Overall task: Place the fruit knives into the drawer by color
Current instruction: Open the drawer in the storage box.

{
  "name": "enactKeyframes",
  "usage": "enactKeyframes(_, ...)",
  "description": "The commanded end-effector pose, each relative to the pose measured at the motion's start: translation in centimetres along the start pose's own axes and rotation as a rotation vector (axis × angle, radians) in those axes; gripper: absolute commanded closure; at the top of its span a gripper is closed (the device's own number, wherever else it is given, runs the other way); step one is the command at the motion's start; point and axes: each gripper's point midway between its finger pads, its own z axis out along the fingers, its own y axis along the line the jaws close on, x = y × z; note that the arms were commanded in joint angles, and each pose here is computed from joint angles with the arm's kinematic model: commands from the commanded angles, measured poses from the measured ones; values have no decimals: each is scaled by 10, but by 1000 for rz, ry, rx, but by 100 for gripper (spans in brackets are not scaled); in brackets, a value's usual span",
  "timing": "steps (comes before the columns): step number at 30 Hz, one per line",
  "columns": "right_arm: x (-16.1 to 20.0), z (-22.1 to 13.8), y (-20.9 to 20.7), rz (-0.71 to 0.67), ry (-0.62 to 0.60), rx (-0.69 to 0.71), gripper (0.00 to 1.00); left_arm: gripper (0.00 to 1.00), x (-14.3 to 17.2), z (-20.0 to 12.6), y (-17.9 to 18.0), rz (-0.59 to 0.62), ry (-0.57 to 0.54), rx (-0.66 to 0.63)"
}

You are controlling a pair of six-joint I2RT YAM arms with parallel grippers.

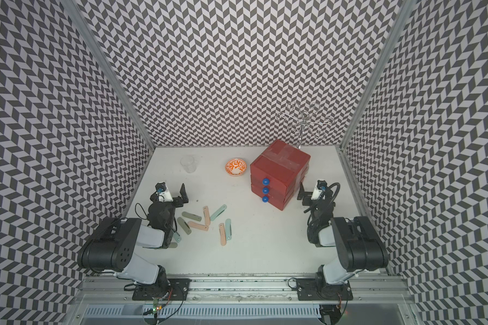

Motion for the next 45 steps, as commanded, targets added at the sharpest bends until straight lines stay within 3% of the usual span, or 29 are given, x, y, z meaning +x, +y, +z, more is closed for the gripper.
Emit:
enactKeyframes(1, -15, -2, -3, 11, -68, 21, 1, 0, -14, -2, 3, 0, -34, -53)
enactKeyframes(4, -21, 1, -30, 81, -37, 180, 1, 0, -25, -7, 7, 21, -62, -141)
enactKeyframes(8, -26, 9, -64, 147, 64, 399, 1, 0, -42, 12, 8, 33, 76, -337)
enactKeyframes(9, -27, 8, -73, 176, 88, 459, 1, 0, -44, 17, 10, 1, 128, -385)
enactKeyframes(12, -20, -6, -102, 351, 154, 703, 1, 0, -49, 14, 23, -255, 322, -595)
enactKeyframes(13, -18, -8, -102, 380, 185, 701, 1, 0, -51, 17, 19, -299, 385, -586)
enactKeyframes(16, -25, -3, -81, 411, 275, 520, 1, 0, -63, 35, -31, -338, 486, -273)
enactKeyframes(20, -45, -1, -46, 416, 347, 316, 1, 0, -110, 0, -113, -286, 337, 33)
enactKeyframes(24, -75, 1, -17, 390, 422, 188, 1, 0, -132, -40, -186, -314, 303, 291)
enactKeyframes(27, -115, -3, 9, 311, 388, 114, 1, 0, -128, -59, -226, -334, 340, 397)
enactKeyframes(31, -169, -13, 44, 223, 288, 9, 1, 0, -123, -72, -261, -316, 384, 429)
enactKeyframes(32, -180, -15, 52, 219, 280, -24, 3, 0, -124, -76, -269, -318, 389, 452)
enactKeyframes(33, -186, -15, 58, 216, 283, -55, 14, 0, -126, -79, -276, -324, 390, 473)
enactKeyframes(34, -193, -15, 64, 218, 283, -83, 35, 0, -129, -83, -281, -343, 392, 492)
enactKeyframes(38, -197, -6, 86, 211, 313, -173, 99, 0, -132, -93, -297, -430, 418, 585)
enactKeyframes(45, -187, 19, 116, 190, 391, -256, 100, 0, -125, -104, -310, -480, 470, 676)
